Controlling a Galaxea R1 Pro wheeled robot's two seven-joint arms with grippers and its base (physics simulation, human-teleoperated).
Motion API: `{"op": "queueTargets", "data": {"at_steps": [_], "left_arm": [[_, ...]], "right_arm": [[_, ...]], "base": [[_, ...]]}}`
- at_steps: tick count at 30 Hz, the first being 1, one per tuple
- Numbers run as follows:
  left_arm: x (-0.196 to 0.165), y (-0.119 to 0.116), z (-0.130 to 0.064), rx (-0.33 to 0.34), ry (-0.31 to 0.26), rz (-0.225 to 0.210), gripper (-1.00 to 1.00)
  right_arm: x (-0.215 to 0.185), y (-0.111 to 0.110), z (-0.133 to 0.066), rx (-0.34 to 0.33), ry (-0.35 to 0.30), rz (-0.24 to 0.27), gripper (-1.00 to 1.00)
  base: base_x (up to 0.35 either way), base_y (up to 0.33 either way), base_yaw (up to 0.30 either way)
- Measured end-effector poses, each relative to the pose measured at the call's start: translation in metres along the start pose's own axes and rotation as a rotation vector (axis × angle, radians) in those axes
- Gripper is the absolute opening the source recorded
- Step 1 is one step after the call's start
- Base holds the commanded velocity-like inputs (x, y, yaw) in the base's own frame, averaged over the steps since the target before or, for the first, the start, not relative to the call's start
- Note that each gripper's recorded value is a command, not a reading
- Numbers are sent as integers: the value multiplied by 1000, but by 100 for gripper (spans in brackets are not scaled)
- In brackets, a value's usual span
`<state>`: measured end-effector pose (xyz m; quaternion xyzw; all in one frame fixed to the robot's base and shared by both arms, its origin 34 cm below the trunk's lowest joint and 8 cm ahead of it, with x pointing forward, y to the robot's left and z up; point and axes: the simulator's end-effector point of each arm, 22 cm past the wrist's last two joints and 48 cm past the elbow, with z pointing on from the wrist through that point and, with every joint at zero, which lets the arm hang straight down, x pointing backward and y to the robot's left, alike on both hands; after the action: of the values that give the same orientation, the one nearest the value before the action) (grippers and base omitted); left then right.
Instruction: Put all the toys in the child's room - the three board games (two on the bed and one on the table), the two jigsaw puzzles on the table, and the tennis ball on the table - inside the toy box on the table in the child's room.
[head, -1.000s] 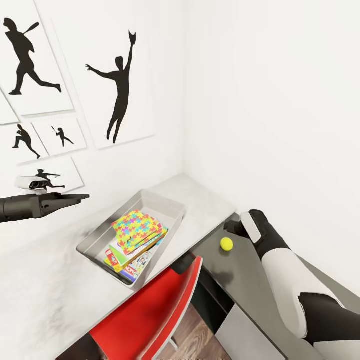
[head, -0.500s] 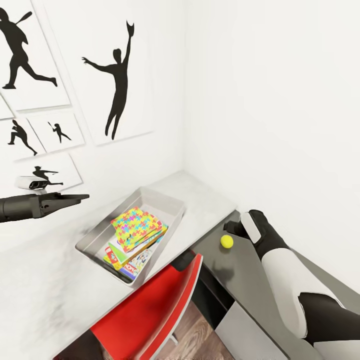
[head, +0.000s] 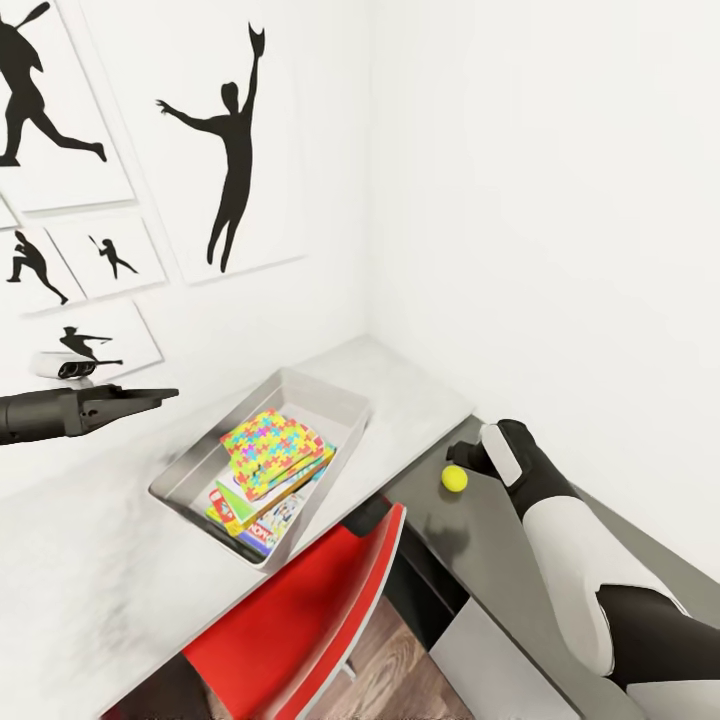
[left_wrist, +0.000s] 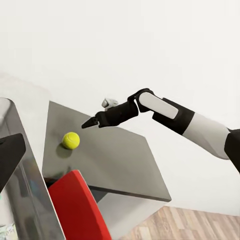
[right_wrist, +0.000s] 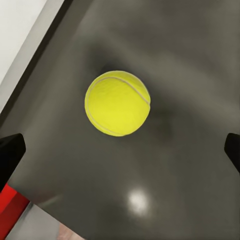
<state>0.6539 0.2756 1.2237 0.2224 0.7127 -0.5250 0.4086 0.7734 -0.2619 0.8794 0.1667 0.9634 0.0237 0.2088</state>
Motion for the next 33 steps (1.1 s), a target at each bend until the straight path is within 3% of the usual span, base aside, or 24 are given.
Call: {"op": "queueTargets", "data": {"at_steps": [14,33], "left_arm": [[6,11,2,-4,5,-20,100],[16,25,6,-8,15,-48,100]], "right_arm": [[-7,-3,12,11,-46,20,100],[-3,-7,28,22,-56,32,100]], "base": [[0,0,0],[0,0,0]]}}
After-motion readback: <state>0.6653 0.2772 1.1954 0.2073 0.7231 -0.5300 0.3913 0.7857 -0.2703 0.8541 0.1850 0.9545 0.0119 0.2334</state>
